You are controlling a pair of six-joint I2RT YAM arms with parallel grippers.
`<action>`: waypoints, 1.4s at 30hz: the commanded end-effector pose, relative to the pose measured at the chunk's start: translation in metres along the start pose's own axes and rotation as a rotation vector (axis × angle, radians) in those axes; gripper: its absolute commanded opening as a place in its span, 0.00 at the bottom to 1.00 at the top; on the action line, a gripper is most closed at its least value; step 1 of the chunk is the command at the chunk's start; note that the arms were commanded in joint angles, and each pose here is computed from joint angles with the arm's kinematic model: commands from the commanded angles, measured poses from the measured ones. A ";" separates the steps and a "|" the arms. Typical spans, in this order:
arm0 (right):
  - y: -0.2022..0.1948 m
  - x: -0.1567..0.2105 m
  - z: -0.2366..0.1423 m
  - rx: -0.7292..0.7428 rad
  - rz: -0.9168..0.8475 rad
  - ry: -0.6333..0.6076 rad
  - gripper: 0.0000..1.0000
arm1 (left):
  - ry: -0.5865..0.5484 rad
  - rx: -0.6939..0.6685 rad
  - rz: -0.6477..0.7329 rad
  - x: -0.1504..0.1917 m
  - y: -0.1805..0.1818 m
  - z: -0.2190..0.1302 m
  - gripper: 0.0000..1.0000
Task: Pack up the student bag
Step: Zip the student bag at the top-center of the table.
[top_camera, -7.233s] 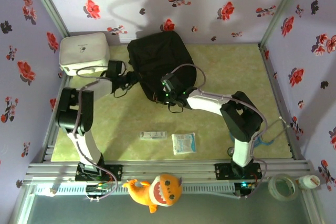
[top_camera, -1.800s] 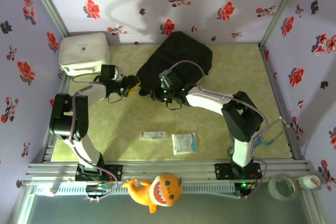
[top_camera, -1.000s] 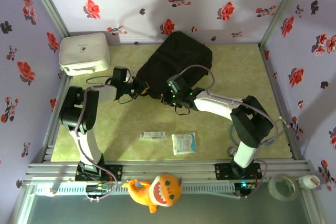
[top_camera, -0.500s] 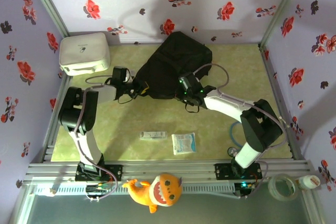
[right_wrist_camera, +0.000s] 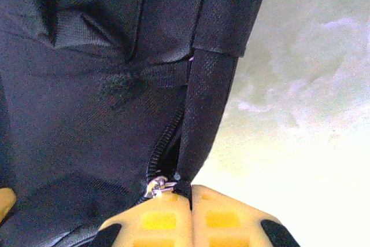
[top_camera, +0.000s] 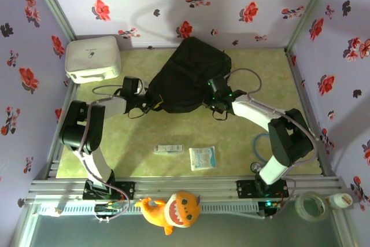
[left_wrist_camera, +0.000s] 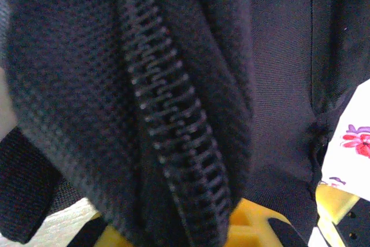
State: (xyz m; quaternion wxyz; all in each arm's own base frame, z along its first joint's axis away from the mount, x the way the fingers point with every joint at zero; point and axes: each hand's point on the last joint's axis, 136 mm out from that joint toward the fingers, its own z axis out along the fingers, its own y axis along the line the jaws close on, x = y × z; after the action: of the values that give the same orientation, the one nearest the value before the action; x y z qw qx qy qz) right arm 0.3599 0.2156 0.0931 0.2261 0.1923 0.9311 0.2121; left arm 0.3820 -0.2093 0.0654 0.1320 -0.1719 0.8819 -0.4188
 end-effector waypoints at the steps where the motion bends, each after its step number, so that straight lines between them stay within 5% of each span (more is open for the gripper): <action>1: -0.025 -0.038 -0.013 0.121 0.013 -0.118 0.00 | 0.013 -0.085 -0.003 0.009 0.024 -0.010 0.00; 13: -0.043 -0.063 -0.011 0.259 -0.027 -0.171 0.00 | 0.040 -0.087 0.001 0.019 0.026 -0.010 0.00; 18: -0.029 -0.062 -0.010 0.190 -0.028 -0.157 0.04 | 0.051 -0.067 0.014 0.028 0.012 -0.015 0.00; 31: -0.042 -0.058 -0.064 0.056 0.003 -0.240 0.62 | 0.104 -0.033 0.200 0.085 -0.045 0.011 0.27; 37: -0.053 -0.056 -0.077 -0.031 0.053 -0.249 0.74 | 0.112 -0.012 0.307 0.103 -0.077 0.030 0.42; 42: -0.047 -0.058 -0.074 -0.080 0.054 -0.233 0.81 | -0.054 -0.139 0.347 0.085 -0.061 0.002 0.62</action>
State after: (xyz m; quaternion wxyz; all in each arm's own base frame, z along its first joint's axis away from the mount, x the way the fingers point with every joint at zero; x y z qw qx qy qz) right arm 0.3523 0.1180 0.1437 0.3291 0.2401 0.8911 0.1997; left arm 0.3033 -0.3072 0.0883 0.1430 -0.0253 0.9176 -0.3700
